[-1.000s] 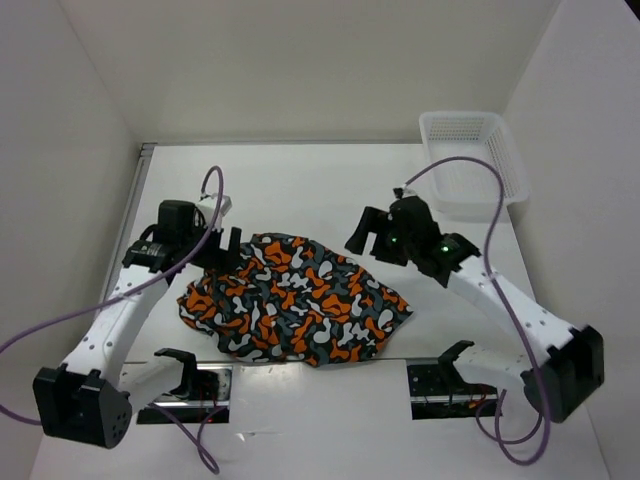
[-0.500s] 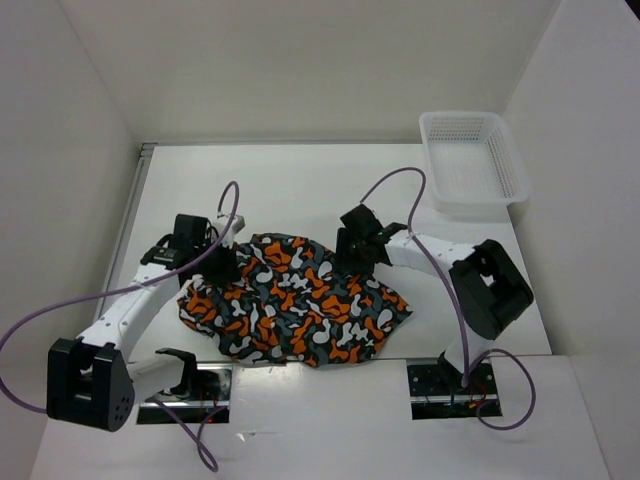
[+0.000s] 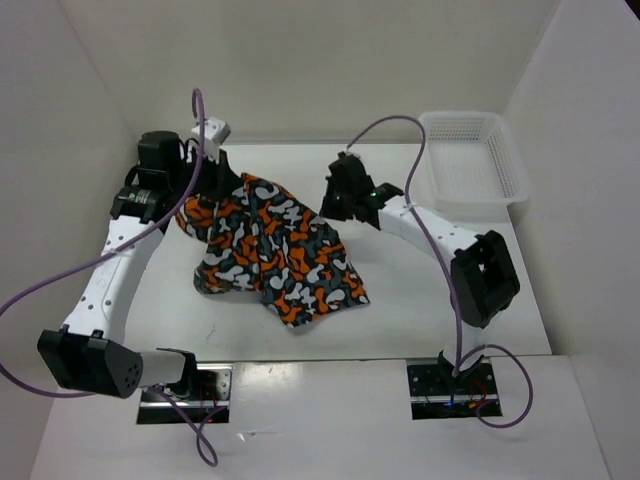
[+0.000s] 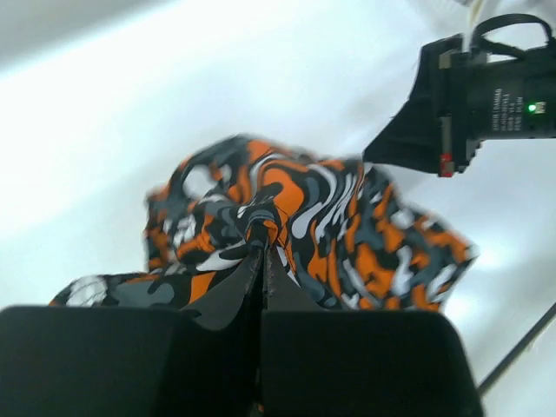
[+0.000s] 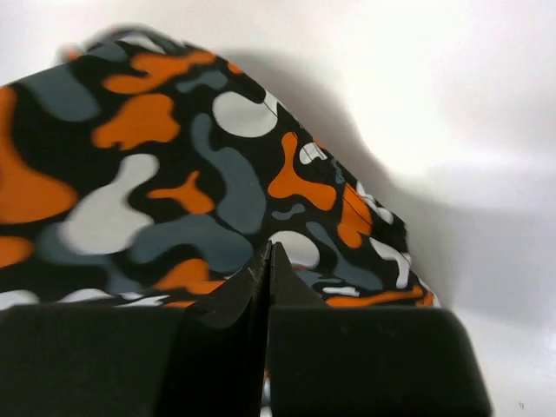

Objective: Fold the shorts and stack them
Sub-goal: Move the shorts to the center of the board

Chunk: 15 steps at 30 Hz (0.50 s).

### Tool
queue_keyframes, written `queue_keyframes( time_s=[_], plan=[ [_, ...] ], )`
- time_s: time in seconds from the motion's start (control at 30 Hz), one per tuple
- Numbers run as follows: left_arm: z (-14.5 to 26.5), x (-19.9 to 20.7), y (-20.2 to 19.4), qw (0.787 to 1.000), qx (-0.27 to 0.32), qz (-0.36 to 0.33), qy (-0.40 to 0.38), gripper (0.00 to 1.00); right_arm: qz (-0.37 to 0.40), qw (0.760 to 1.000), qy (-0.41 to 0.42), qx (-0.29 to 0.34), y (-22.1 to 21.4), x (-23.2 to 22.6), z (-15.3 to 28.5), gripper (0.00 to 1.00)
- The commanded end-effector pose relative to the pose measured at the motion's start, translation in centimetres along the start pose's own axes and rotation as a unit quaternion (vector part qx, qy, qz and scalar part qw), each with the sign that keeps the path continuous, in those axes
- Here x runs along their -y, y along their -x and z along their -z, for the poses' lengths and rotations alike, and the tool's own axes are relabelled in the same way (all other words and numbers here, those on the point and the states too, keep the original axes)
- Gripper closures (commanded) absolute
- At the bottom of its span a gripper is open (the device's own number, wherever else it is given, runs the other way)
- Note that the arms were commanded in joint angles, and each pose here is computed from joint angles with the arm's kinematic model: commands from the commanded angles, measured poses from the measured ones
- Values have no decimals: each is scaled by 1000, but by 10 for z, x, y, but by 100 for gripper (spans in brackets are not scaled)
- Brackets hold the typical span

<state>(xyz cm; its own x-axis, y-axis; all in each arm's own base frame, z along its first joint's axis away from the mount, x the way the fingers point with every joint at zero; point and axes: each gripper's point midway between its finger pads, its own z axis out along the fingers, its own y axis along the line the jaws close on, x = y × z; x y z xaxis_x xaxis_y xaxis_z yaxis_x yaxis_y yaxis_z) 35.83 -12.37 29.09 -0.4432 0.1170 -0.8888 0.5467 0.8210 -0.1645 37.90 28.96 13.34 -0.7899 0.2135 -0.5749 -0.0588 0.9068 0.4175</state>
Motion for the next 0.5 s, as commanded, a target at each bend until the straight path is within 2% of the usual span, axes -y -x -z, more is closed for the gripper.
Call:
queue_keyframes(
  time_s=[0.0, 0.1, 0.27, 0.3, 0.33, 0.4, 0.43, 0.47],
  plan=[
    [30, 31, 77, 990, 109, -66, -54, 100, -4, 991, 55, 119, 89, -38, 70, 100],
    [48, 55, 92, 979, 155, -102, -87, 100, -10, 983, 78, 168, 111, -48, 111, 100],
    [49, 75, 70, 976, 143, -103, -131, 100, -38, 978, 84, 189, 114, -22, 139, 100],
    [44, 80, 66, 973, 144, -107, -145, 100, -40, 976, 85, 196, 116, -18, 143, 98],
    [38, 86, 58, 971, 141, -109, -161, 100, -40, 976, 85, 196, 113, -16, 146, 90],
    [14, 118, 30, 960, 132, -122, -213, 100, -50, 977, 68, 197, 110, 5, 148, 84],
    [-6, 129, 11, 958, 107, -117, -238, 100, -56, 977, 55, 198, 108, 19, 148, 74],
    [-17, 144, -3, 954, 90, -116, -261, 97, -60, 978, 47, 195, 107, 26, 144, 71]
  ],
)
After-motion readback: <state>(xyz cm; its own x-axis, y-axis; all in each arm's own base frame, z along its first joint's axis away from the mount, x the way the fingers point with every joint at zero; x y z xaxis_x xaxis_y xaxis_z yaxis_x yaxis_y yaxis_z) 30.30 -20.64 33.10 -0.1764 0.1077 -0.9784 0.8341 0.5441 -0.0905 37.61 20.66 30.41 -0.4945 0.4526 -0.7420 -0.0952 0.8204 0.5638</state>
